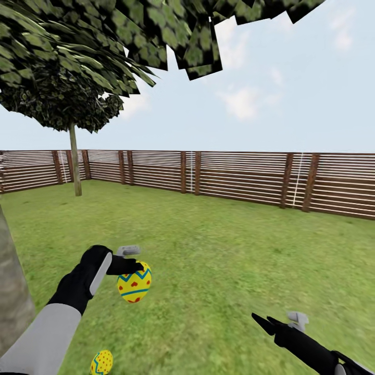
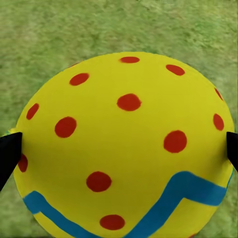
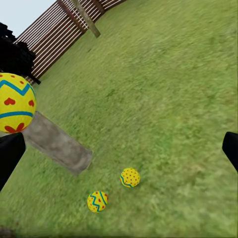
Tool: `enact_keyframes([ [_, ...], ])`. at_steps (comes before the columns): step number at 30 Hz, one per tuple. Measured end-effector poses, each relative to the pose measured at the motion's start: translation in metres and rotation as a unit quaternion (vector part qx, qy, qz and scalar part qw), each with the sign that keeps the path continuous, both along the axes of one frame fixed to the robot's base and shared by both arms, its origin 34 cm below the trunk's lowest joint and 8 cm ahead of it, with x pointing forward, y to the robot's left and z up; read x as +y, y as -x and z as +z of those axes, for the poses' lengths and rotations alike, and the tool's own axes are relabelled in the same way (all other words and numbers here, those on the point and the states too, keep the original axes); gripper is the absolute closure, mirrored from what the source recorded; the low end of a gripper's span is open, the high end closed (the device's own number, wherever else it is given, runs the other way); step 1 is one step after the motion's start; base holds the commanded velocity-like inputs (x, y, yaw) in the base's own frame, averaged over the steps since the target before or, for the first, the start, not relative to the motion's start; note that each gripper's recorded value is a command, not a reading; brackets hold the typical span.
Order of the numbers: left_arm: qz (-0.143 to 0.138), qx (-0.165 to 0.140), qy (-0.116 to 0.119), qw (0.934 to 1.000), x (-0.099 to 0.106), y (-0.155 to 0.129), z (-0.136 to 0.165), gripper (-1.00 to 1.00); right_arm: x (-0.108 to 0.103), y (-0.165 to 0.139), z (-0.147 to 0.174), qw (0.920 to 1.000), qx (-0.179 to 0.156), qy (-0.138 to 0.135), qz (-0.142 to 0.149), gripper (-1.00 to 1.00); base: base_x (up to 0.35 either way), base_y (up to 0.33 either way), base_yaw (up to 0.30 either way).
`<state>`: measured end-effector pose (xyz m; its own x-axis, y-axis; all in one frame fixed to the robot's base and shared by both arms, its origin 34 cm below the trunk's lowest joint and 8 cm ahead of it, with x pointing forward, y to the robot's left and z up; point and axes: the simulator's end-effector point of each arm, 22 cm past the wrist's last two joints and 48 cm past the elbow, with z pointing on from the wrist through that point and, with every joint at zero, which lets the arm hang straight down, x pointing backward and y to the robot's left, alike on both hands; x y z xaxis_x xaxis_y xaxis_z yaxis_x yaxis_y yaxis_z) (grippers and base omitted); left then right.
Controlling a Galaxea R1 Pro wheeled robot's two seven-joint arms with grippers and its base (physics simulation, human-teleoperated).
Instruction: Take the three Easter eggs out of the wicker basket on the lawn in the garden, then place them on the lawn next to a single tree (choose any tree) so that all three eggs are next to the same tree and none are left in the basket.
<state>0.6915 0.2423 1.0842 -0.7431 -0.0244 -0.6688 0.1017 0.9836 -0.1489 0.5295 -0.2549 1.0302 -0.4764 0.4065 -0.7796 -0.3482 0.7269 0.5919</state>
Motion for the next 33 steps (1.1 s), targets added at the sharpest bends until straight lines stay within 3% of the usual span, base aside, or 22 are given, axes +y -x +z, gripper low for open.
enact_keyframes([
  [33,0.001,0.0,-0.002,1.0,0.002,-0.0025,-0.003,1.0,0.001,-0.0021,-0.0032,1.0,0.0,-0.001,0.001,-1.0,0.0,0.0,0.291],
])
